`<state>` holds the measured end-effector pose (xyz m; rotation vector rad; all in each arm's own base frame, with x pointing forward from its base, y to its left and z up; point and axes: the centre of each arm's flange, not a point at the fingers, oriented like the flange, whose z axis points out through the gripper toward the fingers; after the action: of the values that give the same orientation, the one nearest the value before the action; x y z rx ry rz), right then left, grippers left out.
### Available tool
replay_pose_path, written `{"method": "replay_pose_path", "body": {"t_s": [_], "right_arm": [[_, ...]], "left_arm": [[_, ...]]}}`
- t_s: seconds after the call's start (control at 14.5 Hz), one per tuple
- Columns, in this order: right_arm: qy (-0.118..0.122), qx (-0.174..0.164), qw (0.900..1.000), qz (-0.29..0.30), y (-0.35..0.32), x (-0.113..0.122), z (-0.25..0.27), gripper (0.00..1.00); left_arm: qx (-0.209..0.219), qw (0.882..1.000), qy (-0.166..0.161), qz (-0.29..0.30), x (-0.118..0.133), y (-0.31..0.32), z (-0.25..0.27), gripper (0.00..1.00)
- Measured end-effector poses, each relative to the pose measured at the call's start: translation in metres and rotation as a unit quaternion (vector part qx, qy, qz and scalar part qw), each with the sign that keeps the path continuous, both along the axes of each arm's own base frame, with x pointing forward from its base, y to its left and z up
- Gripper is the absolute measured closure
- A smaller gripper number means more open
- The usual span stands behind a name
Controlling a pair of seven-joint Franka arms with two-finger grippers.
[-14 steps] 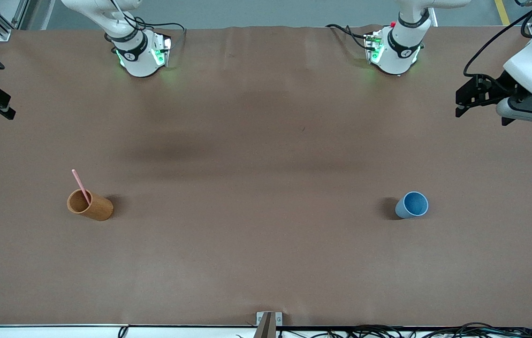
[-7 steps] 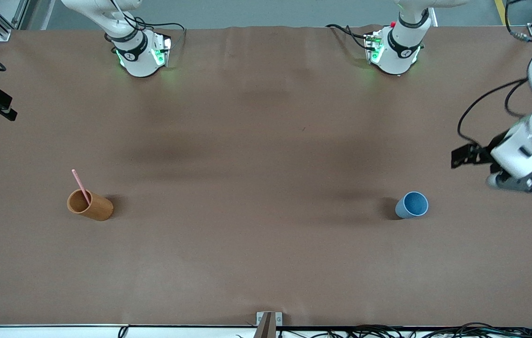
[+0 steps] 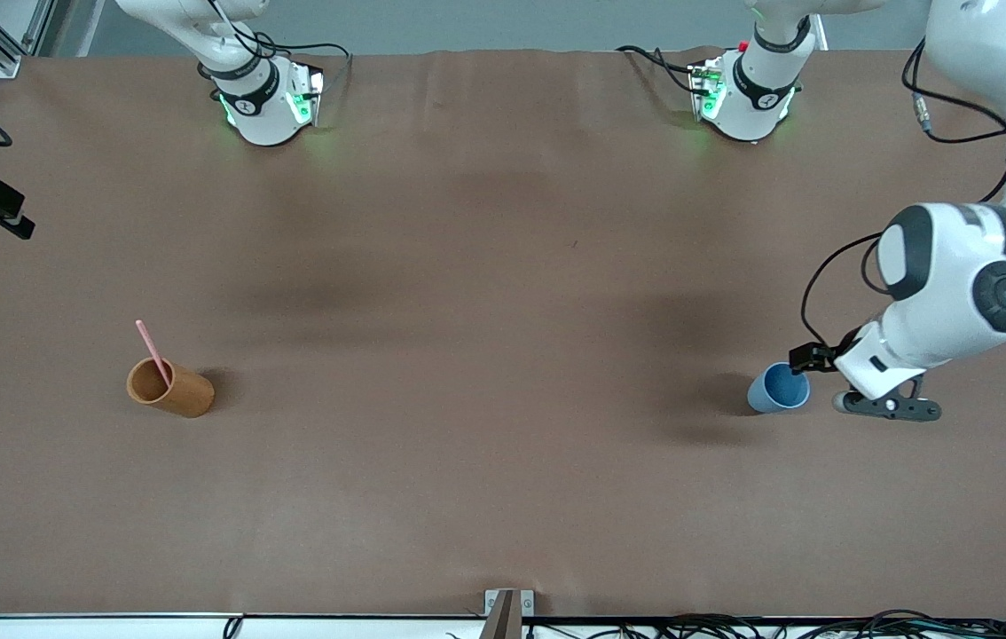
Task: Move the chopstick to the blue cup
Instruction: 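Grasp the blue cup with the left gripper and lift it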
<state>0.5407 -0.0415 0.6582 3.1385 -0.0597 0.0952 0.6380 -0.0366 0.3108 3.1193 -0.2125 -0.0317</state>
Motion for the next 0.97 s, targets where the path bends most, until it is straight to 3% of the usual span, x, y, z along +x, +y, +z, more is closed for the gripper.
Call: {"method": "replay_pose_path", "body": {"t_s": [0.21, 0.76, 0.97], "right_arm": [[0.000, 0.000, 1.000, 0.000, 0.000, 0.000, 0.000, 0.00], [-0.003, 0.000, 1.000, 0.000, 0.000, 0.001, 0.000, 0.00], [-0.003, 0.000, 1.000, 0.000, 0.000, 0.001, 0.000, 0.00]], "left_arm": [[-0.001, 1.000, 0.007, 0.004, -0.001, 0.004, -0.037, 0.04], [0.022, 1.000, 0.007, -0.011, 0.001, 0.014, -0.057, 0.86], [0.021, 1.000, -0.009, -0.015, 0.008, 0.008, -0.042, 0.94]]}}
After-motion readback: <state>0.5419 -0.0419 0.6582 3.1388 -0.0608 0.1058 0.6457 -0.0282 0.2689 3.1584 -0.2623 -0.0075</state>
